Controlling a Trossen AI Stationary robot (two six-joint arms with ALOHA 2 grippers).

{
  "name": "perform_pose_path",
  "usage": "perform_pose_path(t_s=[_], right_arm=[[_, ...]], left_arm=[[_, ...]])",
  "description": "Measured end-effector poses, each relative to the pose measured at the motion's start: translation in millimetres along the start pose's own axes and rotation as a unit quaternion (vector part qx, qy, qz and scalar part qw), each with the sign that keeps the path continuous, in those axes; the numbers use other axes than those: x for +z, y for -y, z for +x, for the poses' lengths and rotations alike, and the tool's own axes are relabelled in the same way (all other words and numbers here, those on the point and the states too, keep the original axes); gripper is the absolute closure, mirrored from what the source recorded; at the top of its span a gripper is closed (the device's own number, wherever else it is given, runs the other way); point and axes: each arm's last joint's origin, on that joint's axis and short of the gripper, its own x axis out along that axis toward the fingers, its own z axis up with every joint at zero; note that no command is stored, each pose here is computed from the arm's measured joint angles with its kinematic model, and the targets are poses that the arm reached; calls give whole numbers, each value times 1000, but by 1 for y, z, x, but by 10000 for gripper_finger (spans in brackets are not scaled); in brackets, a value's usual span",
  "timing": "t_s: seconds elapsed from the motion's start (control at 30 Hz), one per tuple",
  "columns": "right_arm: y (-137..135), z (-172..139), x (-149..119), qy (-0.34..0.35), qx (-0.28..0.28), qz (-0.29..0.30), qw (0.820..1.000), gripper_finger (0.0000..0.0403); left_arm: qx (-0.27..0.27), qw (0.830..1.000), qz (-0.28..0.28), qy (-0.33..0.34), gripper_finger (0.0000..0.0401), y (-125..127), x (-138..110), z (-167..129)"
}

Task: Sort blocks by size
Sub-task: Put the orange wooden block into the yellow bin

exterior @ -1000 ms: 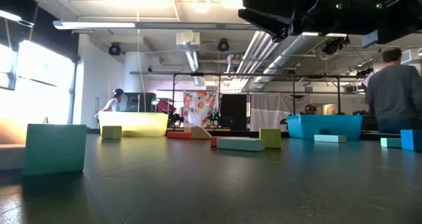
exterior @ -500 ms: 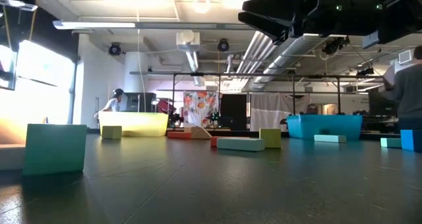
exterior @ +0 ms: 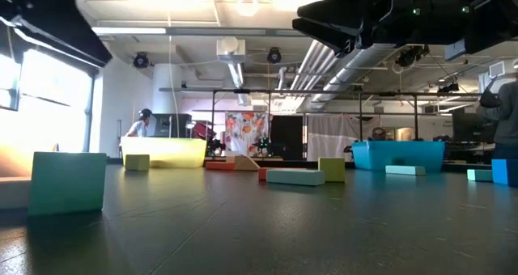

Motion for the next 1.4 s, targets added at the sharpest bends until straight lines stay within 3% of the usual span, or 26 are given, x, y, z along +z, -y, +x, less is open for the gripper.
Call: perform_pose_path(t_s=[0.23,0.47,0.57,0.7,0.83,1.0,1.17,1.4], right_arm=[[0,0,0,-2,0,-2,1000,220],[0,0,-2,-13,1,1,1000,220],[0,0,-2,-13,0,1,1000,220],[0,0,-2,-12,-6,1,1000,220],[1,0,-2,-13,-16,1,1000,220],[6,0,-2,-10,-26,17,999,220],[10,1,-3,-11,-32,34,999,220],[10,1,-3,-14,-31,36,999,220]], left_arm=[[-102,993,31,-48,235,-1,-3,53],[-169,985,21,14,235,-30,11,107],[-151,988,-8,33,235,-51,27,128],[-82,995,-56,32,235,-85,52,153],[-22,998,-54,30,236,-118,85,166],[-40,999,-24,-1,236,-138,112,186],[-15,997,-12,-78,236,-138,107,221],[100,985,13,-141,236,-135,91,265]])
